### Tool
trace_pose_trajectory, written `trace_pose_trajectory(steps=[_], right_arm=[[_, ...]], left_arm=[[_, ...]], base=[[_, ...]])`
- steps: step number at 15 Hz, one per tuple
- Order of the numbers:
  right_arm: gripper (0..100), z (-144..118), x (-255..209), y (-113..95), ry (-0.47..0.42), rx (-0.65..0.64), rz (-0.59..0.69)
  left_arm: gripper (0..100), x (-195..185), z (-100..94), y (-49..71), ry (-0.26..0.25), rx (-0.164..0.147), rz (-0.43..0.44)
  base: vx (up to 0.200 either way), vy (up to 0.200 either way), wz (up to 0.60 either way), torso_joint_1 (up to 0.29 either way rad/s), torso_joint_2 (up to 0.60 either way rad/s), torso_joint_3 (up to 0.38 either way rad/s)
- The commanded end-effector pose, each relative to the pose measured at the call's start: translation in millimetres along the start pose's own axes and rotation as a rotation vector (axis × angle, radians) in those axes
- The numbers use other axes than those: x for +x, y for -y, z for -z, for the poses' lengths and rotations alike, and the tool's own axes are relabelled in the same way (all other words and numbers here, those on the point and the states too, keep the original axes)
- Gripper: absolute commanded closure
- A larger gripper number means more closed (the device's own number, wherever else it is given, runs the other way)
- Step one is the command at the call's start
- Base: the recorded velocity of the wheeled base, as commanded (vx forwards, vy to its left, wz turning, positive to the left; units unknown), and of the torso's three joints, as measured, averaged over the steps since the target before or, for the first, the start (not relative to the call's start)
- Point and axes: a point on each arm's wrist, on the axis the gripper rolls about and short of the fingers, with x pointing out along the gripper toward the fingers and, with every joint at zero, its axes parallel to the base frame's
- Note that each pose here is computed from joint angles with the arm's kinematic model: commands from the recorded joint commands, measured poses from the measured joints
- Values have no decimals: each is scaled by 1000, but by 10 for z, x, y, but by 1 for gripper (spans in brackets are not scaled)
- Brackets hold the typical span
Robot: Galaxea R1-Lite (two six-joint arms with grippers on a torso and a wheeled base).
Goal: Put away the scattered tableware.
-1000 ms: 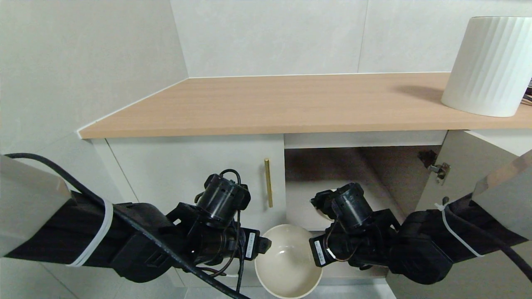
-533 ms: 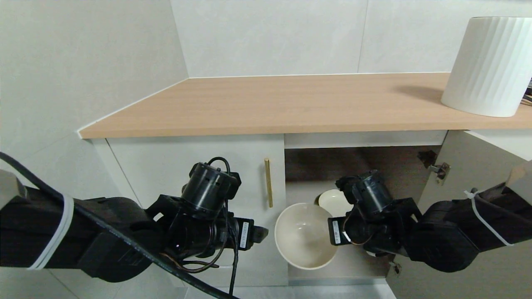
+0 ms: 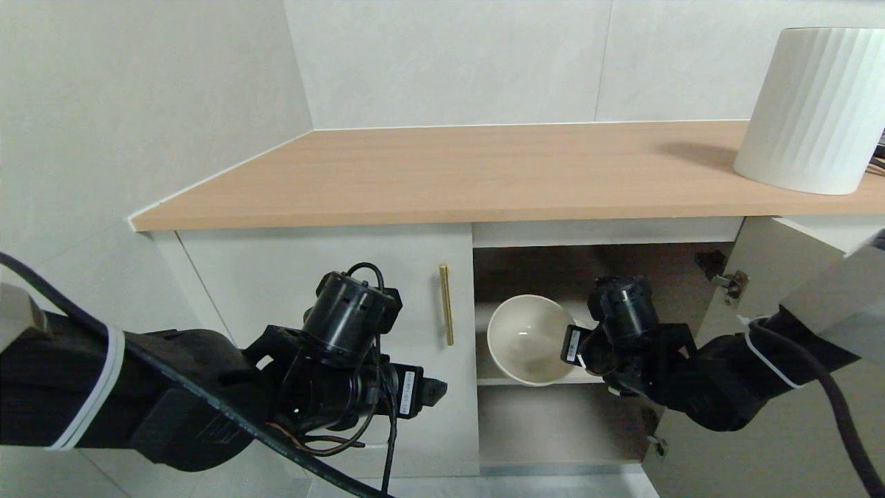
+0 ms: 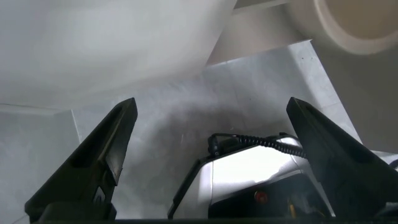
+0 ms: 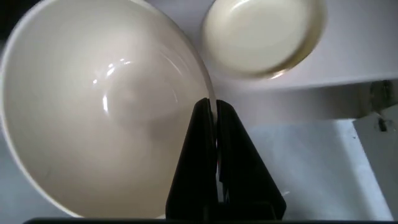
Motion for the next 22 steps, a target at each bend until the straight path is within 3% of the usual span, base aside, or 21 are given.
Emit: trace_pose_trajectory(steps=[1, 8, 15, 22], right_arm=[[100, 49, 248, 150, -14, 10, 67], [100, -161, 628, 344, 75, 66, 186], [100, -205, 851, 524, 81, 87, 235], [100, -165, 891, 536, 67, 82, 235]], left_arm=[[0, 14, 10, 0, -5, 1, -2], [0, 37, 32, 26, -14, 9, -1], [0, 50, 40, 31, -19, 11, 0], [0, 50, 46, 34, -21, 12, 1]], base=[[0, 0, 0, 0, 0, 0], [0, 0, 0, 0, 0, 0], [0, 0, 0, 0, 0, 0], [0, 0, 0, 0, 0, 0]])
